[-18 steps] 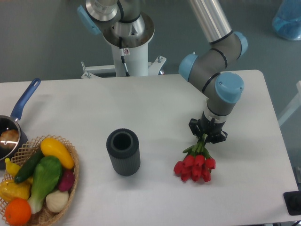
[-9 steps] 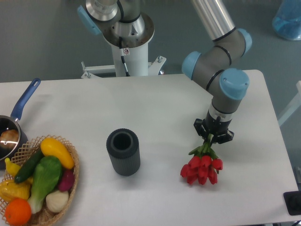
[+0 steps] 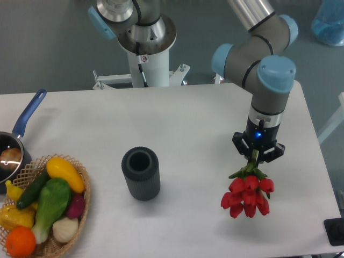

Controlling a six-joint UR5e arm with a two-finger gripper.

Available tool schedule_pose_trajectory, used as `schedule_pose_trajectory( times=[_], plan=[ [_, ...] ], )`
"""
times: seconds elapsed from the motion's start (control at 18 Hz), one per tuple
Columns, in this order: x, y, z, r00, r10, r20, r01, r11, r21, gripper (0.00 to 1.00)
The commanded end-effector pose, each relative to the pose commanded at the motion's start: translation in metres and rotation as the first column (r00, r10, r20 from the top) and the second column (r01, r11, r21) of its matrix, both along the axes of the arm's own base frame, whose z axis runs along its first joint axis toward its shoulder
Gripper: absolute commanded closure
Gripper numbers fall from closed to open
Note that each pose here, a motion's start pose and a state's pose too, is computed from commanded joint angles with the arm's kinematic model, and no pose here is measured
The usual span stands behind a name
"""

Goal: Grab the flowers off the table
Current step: 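Lift the gripped tulip bouquet up off the table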

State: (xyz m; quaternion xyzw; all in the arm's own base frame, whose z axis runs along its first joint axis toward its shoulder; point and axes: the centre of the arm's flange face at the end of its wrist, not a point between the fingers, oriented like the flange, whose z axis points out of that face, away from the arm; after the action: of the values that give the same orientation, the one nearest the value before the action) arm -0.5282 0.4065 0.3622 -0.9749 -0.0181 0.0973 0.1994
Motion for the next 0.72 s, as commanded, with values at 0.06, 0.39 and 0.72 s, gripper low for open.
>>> schedule_pose_trajectory(
  times=[0.06, 0.39, 0.72],
  plan=[
    [-0.001, 0.002, 0.006, 1.000, 0.015, 0.005, -0.015, 1.000, 0.022, 0.96],
    [-0.001, 0.001, 0.045, 0.999, 0.048, -0.002, -0.048, 0.992, 0.119, 0.96],
    [0.002, -0.014, 0.090, 0.998, 0.063, 0.020, -0.067, 0.961, 0.269, 0.96]
  ],
)
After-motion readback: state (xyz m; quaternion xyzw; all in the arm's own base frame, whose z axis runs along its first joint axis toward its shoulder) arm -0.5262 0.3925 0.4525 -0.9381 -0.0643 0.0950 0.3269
